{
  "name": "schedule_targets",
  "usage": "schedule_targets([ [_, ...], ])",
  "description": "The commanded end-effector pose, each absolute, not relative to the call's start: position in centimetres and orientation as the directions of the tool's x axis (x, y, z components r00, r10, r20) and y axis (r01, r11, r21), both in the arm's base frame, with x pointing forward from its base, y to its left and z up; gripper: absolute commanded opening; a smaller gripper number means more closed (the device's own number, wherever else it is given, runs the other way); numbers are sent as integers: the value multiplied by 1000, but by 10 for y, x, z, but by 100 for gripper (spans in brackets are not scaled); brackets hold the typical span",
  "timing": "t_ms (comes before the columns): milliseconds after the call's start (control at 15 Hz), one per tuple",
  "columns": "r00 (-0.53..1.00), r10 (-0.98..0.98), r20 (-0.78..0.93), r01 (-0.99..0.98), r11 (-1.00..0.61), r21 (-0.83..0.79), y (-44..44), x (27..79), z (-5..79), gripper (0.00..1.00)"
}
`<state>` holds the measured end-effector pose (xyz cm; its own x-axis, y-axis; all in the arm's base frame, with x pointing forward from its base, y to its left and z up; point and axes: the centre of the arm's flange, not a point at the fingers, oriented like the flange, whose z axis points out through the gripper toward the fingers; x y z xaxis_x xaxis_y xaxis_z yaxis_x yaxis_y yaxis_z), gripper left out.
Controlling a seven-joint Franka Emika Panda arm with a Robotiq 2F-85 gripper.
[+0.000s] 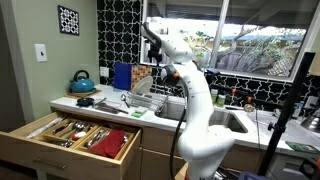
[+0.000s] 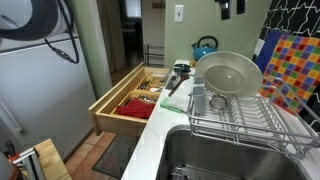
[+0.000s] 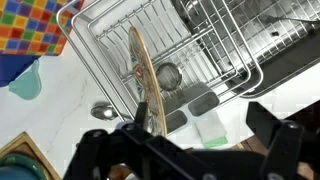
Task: Pick up the plate, turn it around, then place it back on the plate rack
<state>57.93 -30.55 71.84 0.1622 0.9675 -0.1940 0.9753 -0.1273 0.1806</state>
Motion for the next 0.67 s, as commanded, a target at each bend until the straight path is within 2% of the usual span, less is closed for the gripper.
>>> schedule_targets([
  [0, 196, 968, -154, 973, -173, 150, -288, 555, 712, 100],
  [133, 173, 972, -158, 979, -152, 137, -281, 548, 704, 100],
  [267, 153, 978, -145, 972, -123, 199, -277, 550, 695, 100],
  [333, 167, 972, -165, 975, -138, 174, -291, 576, 725, 100],
  [600, 164, 973, -164, 975, -134, 177, -290, 577, 724, 100],
])
